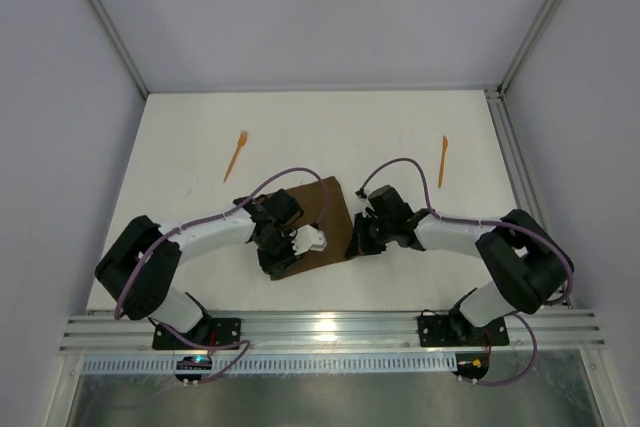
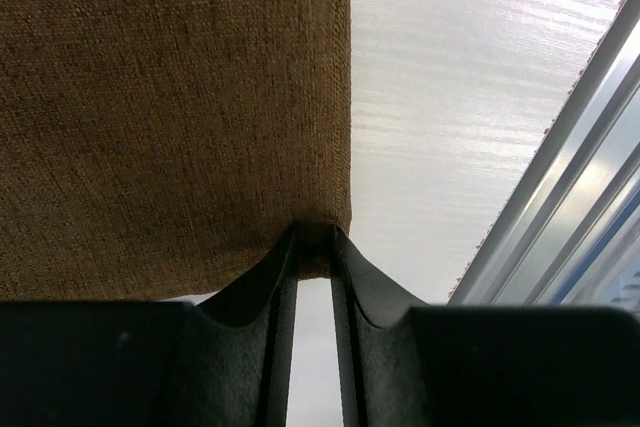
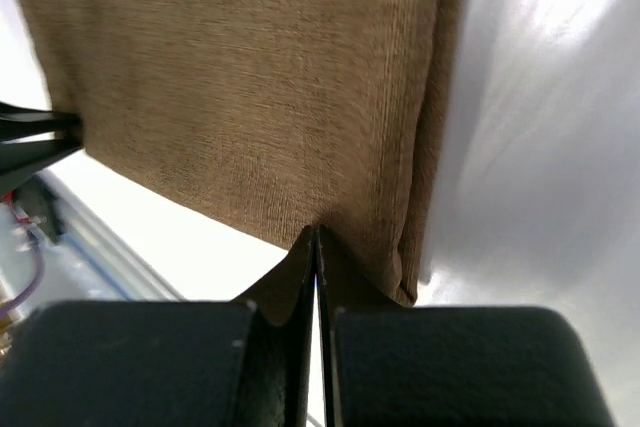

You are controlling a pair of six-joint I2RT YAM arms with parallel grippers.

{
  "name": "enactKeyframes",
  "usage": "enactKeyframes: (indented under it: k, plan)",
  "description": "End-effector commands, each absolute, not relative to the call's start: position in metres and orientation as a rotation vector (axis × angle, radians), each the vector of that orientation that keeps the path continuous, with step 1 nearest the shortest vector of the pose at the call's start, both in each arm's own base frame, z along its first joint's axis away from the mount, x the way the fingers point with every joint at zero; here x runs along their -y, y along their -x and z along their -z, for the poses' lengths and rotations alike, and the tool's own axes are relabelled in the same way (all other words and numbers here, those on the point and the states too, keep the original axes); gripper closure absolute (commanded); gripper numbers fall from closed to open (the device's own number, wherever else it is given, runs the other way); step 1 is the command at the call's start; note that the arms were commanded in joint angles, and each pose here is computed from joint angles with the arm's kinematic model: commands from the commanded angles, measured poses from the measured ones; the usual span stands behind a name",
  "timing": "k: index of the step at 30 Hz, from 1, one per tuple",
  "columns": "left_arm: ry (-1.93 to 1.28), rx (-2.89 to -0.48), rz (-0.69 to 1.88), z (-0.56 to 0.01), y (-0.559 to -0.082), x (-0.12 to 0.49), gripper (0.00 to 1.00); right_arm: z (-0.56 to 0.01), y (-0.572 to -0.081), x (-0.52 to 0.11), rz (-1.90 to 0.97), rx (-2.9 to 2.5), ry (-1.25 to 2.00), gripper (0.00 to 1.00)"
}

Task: Fold the napkin into a case and place the utensils inside
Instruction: Smooth out the square-folded napkin at the center of the board, then move the square-folded napkin to the center of the board.

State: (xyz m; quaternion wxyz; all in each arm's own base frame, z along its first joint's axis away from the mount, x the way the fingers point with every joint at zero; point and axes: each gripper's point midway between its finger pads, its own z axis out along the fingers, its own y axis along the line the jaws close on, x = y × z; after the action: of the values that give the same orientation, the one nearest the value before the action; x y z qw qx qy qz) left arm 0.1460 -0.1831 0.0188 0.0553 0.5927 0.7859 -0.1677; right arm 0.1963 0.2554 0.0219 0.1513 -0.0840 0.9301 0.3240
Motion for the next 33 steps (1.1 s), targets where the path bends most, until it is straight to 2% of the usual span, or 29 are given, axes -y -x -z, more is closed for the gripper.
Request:
enactKeyframes:
  k: [1,5,12,21,26,30,33]
  plan:
    - [-1.775,-2.391,0.418,-0.009,-0.158,0.178,0.8,-0.006,-0.192,-0.254,-0.918,-2.713,0.201,0.97]
    - [-1.825,-2.402,0.308,0.004,-0.159,0.161,0.81,0.011,-0.193,-0.246,-0.881,-2.752,0.148,0.97]
    - [-1.892,-2.419,0.282,0.017,-0.146,0.145,0.83,0.018,-0.196,-0.206,-0.839,-2.758,-0.074,0.97]
    - [-1.906,-2.389,0.314,0.012,-0.147,0.15,0.83,0.012,-0.195,-0.196,-0.811,-2.756,-0.054,0.97]
    - [-1.858,-2.341,0.394,-0.012,-0.147,0.163,0.78,-0.029,-0.212,-0.203,-0.835,-2.657,0.031,0.97]
    - [-1.804,-2.263,0.412,-0.048,-0.157,0.174,0.67,-0.085,-0.236,-0.219,-0.896,-2.523,0.134,0.96]
    - [-1.749,-2.216,0.477,-0.077,-0.159,0.18,0.61,-0.118,-0.269,-0.228,-0.862,-2.435,0.167,0.73]
